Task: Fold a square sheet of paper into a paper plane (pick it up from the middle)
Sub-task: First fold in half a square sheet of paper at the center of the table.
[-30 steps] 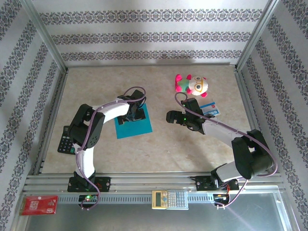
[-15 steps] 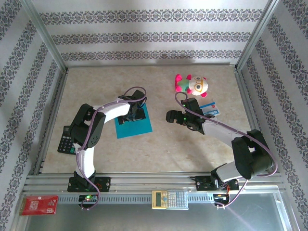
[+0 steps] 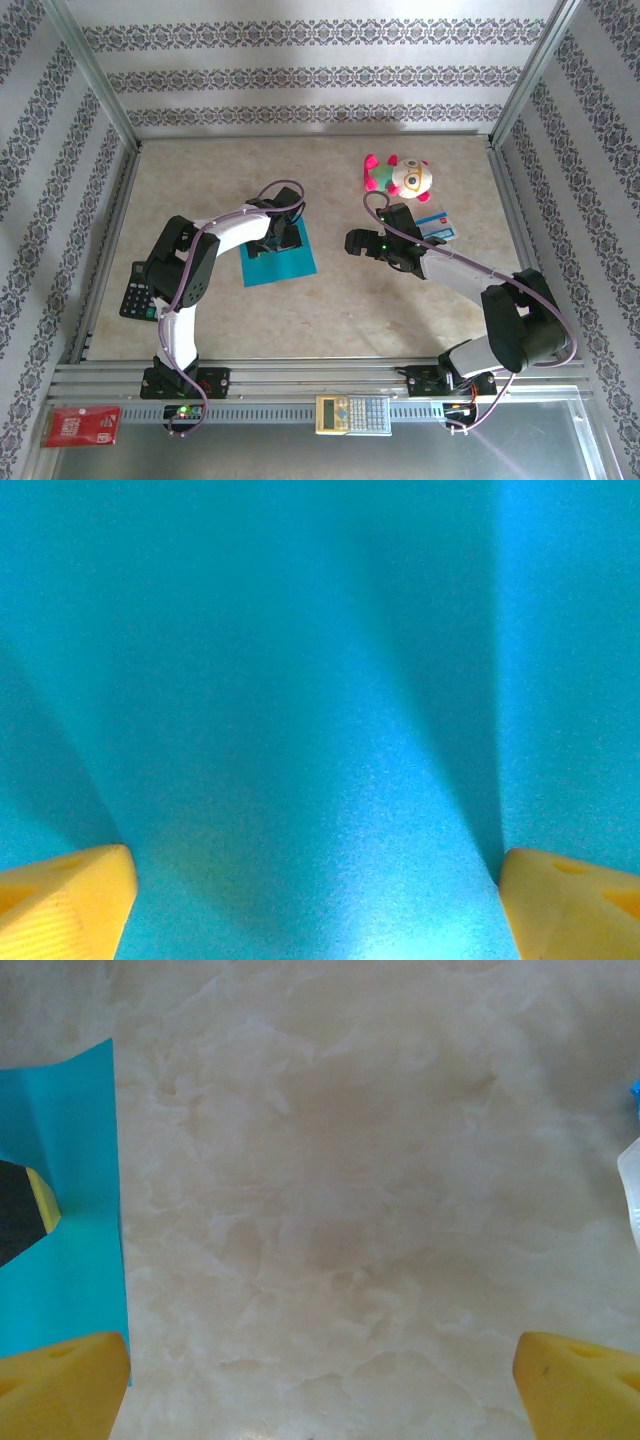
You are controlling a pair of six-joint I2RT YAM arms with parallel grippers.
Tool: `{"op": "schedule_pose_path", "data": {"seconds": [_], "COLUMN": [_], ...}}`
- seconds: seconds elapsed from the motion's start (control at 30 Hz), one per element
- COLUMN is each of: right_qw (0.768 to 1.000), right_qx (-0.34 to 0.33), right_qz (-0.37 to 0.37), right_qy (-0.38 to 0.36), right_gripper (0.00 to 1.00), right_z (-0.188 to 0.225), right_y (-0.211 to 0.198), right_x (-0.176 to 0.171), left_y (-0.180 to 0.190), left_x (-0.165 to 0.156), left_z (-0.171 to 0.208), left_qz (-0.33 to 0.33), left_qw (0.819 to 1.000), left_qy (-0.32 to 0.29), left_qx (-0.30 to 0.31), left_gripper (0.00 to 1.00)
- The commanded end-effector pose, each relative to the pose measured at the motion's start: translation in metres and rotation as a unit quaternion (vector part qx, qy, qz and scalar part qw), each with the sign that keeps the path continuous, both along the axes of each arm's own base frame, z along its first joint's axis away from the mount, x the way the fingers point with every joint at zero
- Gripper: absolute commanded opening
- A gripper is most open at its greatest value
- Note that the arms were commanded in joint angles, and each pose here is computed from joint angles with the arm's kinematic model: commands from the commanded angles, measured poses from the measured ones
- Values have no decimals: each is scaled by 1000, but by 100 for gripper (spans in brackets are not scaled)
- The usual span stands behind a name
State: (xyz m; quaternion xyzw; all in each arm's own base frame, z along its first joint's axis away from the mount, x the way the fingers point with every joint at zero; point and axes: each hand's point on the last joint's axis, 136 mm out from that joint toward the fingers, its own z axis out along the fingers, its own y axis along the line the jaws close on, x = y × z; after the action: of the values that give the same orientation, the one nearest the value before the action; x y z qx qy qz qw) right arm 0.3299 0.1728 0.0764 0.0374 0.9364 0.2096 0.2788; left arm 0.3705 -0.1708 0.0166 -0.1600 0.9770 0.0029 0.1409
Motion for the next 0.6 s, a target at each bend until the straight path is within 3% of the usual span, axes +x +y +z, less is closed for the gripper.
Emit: {"op": "schedule_pose_path", "data": {"seconds": [0.0,0.1,0.37,0.57], "right_qw": [1000,1000,1000,1000], "right_qx": [4,4,-1,-3], "right_qz": [-3,-4,-1,-13], "right_qy": [0,-1,-6,-16], "right_gripper": [98,98,98,98], "right_z": [0,1,9,22], "right_y": [1,1,0,-17], "right_x": [-2,-2,2,9], "left_y": [-12,-22,-62,-100], "left_x": [-21,-17,-3,1], "left_z": [-24,-14,20,58], "left_qz": [-25,-33,-77,-132], "left_qw": [999,998,985,954], "left_qy": [45,28,-28,-80], "left_qx": [-16,-41,-154,-256], "left_gripper": [91,84,54,32]}}
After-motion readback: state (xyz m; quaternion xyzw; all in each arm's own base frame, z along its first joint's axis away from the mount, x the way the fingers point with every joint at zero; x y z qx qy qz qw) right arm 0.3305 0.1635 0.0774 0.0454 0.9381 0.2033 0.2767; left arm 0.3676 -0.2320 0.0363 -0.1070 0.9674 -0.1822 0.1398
